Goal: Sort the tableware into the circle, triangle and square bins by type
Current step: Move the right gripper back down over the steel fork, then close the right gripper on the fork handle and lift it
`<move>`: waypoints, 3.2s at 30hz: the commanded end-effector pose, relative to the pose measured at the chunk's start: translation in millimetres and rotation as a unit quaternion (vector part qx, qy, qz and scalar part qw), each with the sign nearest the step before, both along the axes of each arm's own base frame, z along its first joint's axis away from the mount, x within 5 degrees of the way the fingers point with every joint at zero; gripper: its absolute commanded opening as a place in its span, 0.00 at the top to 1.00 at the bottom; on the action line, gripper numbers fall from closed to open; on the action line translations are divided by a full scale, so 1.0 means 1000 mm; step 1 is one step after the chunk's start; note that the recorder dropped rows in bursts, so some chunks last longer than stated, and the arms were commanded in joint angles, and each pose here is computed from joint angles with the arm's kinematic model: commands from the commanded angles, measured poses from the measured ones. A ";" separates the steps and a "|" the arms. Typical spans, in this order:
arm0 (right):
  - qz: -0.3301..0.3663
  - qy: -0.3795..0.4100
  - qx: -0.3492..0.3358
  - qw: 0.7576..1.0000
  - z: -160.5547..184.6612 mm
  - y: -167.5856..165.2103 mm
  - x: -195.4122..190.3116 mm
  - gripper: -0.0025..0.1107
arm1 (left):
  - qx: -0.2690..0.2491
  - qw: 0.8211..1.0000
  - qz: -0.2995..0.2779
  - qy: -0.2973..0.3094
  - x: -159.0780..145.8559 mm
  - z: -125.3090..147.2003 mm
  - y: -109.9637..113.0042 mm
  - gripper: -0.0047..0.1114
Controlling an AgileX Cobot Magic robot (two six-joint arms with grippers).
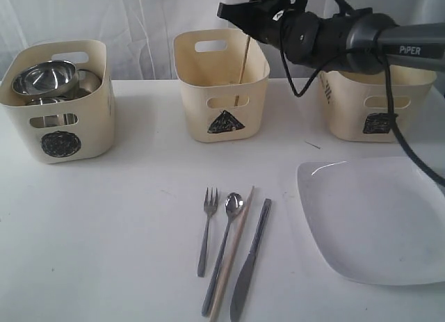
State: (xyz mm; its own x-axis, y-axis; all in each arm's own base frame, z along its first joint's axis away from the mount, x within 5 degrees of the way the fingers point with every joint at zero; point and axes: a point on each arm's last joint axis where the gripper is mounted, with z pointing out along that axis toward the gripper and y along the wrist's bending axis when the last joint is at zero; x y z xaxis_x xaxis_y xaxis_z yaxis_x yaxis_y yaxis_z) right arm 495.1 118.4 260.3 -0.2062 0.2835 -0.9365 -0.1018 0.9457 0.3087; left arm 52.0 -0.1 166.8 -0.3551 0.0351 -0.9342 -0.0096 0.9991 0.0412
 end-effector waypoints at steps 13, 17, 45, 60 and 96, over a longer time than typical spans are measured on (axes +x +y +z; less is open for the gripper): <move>0.181 0.220 -0.127 0.950 0.040 0.009 -0.064 0.98 | -0.001 1.000 0.000 -0.001 0.000 0.000 0.000 0.95; 0.220 0.295 -0.112 0.923 0.037 0.009 -0.091 0.98 | -0.001 1.000 0.000 -0.001 0.000 0.000 0.000 0.95; 0.304 0.395 -0.096 0.862 -0.064 0.121 -0.207 0.80 | -0.001 1.000 0.000 -0.001 0.000 0.000 0.000 0.95; 0.122 0.539 -0.120 0.824 -0.085 0.104 -0.161 0.52 | -0.001 1.000 0.000 -0.001 0.000 0.000 0.000 0.95; 0.123 0.595 -0.130 0.784 -0.156 0.121 -0.145 0.96 | -0.001 1.000 0.000 -0.001 0.000 0.000 0.000 0.95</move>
State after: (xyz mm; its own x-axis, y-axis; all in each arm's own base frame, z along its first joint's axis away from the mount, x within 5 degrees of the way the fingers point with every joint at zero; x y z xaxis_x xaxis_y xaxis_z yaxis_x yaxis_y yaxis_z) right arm 354.1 241.2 130.2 -0.9912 -0.0624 -0.1165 -0.0802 0.9847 0.1547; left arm 52.0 -0.1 166.8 -0.3551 0.0351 -0.9342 -0.0096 0.9991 0.0412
